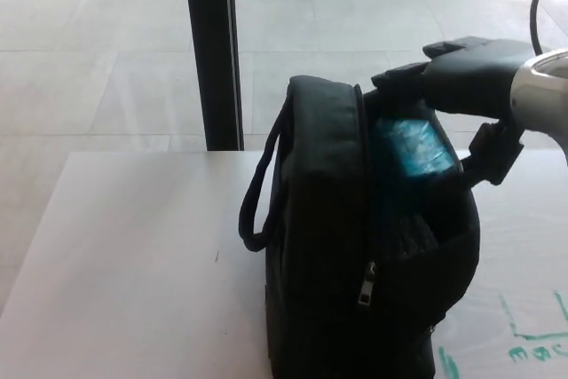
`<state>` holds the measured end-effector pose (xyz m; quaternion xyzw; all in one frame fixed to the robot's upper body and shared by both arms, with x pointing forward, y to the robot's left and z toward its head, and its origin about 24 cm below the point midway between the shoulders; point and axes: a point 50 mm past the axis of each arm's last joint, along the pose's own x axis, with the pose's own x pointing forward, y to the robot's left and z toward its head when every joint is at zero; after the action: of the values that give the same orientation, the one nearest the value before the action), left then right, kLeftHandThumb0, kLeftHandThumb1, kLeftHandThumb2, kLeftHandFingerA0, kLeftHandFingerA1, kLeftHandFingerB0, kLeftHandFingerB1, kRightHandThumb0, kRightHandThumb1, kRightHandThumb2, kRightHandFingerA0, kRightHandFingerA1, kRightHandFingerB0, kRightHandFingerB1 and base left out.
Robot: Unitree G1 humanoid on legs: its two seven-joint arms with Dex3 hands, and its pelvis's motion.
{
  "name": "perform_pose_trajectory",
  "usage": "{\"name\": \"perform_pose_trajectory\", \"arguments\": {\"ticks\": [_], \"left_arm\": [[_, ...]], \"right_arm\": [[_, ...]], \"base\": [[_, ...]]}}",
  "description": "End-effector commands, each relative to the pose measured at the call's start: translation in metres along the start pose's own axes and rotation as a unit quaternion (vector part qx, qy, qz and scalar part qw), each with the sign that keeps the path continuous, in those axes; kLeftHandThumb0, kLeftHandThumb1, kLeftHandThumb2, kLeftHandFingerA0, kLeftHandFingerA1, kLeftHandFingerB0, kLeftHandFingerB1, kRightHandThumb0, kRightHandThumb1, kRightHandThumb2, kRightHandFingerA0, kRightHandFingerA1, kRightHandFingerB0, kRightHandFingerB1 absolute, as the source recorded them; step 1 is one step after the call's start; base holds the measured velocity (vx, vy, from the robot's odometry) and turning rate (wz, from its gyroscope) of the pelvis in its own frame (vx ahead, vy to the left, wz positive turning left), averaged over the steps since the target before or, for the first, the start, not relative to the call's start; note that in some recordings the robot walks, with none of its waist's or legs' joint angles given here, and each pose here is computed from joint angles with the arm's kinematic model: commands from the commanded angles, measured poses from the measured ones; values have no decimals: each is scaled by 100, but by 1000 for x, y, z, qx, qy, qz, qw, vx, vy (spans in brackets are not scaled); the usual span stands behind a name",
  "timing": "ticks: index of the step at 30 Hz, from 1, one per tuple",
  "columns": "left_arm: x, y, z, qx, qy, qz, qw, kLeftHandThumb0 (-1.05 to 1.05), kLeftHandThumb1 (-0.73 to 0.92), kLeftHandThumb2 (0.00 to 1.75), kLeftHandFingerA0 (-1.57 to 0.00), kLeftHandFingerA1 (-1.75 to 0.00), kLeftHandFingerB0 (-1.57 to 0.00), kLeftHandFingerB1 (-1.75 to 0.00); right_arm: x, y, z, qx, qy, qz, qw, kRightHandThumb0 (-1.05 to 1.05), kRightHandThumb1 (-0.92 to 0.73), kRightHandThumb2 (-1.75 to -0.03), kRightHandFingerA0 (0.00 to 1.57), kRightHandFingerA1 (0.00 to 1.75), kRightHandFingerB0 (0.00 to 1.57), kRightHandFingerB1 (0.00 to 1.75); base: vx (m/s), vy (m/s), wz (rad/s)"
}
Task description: The robot uses its right hand to pick up the cube kept on the middle of the desk and put it inside the bag next to it
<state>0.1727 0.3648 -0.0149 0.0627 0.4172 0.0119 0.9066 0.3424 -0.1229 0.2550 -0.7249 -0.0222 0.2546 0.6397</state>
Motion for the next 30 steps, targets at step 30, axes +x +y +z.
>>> {"name": "perform_pose_trajectory", "arguments": {"ticks": [30], "left_arm": [[-7,2,-17,-6,19,1,1000,-72,62,100,-30,-57,-33,-55]], "right_arm": [[-81,-52,-69,6,67,-131,989,-73,-56,-58,5,35,29,30]], "base": [[0,0,0]]}}
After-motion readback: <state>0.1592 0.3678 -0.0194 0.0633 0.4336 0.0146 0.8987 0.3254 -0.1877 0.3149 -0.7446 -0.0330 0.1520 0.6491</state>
